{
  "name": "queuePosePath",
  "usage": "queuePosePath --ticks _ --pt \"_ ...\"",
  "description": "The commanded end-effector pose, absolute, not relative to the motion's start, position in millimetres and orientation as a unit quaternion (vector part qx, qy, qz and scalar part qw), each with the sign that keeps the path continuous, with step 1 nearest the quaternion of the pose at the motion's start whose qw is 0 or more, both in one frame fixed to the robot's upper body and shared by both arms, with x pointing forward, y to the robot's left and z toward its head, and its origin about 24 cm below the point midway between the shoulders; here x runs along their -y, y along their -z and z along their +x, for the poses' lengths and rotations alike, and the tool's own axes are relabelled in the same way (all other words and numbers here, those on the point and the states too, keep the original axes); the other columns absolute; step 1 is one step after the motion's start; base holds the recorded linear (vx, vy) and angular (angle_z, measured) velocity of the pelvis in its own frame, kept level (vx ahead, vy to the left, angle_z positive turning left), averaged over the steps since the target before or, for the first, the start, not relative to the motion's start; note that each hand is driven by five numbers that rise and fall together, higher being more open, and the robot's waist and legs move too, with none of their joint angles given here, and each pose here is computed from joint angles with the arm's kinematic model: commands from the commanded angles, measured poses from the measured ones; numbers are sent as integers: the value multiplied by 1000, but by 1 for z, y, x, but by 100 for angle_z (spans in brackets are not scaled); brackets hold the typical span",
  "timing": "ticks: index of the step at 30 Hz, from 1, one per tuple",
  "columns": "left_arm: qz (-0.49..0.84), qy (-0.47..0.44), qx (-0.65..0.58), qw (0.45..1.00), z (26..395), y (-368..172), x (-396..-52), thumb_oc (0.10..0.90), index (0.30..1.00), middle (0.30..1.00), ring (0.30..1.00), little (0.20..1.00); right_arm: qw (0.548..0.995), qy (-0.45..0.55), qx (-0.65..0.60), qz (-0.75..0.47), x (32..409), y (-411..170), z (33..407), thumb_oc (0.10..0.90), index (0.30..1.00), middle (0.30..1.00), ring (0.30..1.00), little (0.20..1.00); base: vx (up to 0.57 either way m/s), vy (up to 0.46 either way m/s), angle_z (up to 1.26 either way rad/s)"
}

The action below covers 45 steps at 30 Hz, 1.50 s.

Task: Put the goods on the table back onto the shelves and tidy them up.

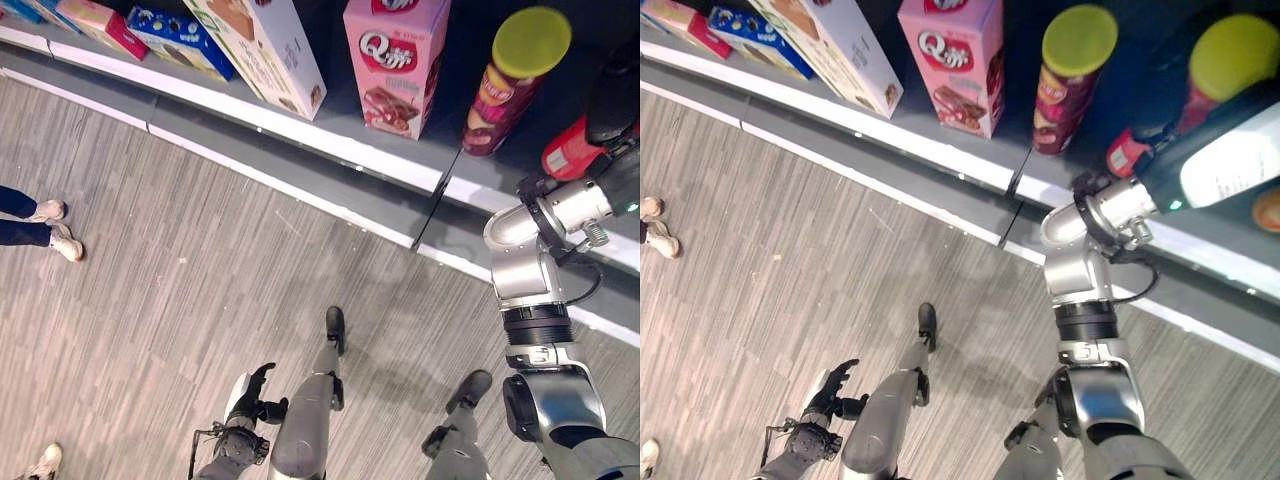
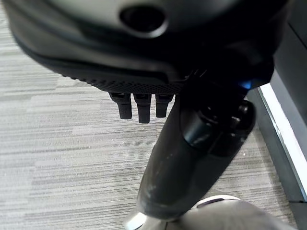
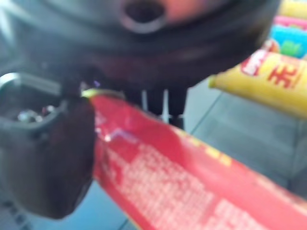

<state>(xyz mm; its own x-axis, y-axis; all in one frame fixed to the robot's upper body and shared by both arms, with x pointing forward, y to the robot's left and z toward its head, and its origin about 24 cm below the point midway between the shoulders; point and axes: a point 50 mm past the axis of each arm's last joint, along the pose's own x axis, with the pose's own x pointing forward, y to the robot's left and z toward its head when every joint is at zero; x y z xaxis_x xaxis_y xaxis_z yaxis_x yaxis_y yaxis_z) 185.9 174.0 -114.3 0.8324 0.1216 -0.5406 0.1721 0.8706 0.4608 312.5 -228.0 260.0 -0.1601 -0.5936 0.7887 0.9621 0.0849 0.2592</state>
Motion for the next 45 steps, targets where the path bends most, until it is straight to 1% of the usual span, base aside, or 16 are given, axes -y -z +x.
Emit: queuePosePath --ticks 1,5,10,16,22,24,25,27,28,29,34,36,45 --pt "272 23 -234 933 196 104 -165 800 900 900 900 900 514 636 528 -228 226 -307 292 400 300 300 300 300 0 0 0" --pt "271 15 -225 936 198 102 -166 800 900 900 900 900 503 635 539 -230 224 -313 290 400 300 300 300 300 -1 8 0" --pt "261 6 -223 939 197 101 -167 800 900 900 900 900 479 647 538 -249 231 -321 287 400 300 300 300 300 -64 32 -6" --pt "260 -5 -227 939 196 101 -171 800 900 900 900 900 464 668 518 -264 242 -318 286 400 300 300 300 300 0 0 0" --pt "254 -12 -226 940 197 100 -173 800 900 900 900 900 458 679 507 -267 248 -318 286 400 300 300 300 300 40 -38 -1" --pt "253 -11 -228 940 197 100 -173 800 900 900 900 900 468 679 499 -269 249 -315 289 400 300 300 300 300 18 -48 1" --pt "253 -10 -228 940 197 100 -173 800 900 900 900 900 468 679 498 -269 249 -314 290 436 354 354 354 354 -62 -22 1" --pt "253 -11 -226 941 198 100 -173 800 900 900 900 900 485 675 493 -258 248 -311 293 711 766 766 766 766 7 -13 -2" --pt "253 -10 -226 941 199 100 -172 800 900 900 900 900 492 673 491 -254 247 -308 295 643 665 665 665 665 0 0 0" --pt "253 -9 -225 941 199 100 -171 800 900 900 900 900 514 668 484 -236 245 -303 299 800 900 900 900 900 0 0 0" --pt "253 -9 -228 940 198 101 -169 800 900 900 900 900 560 657 465 -197 241 -289 308 800 900 900 900 900 38 -8 0" --pt "255 -10 -230 939 198 101 -170 800 900 900 900 900 567 655 462 -188 241 -285 309 800 900 900 900 900 0 0 0" --pt "255 -12 -238 937 194 104 -170 800 900 900 900 900 566 662 455 -188 244 -279 308 800 900 900 900 900 0 0 0"
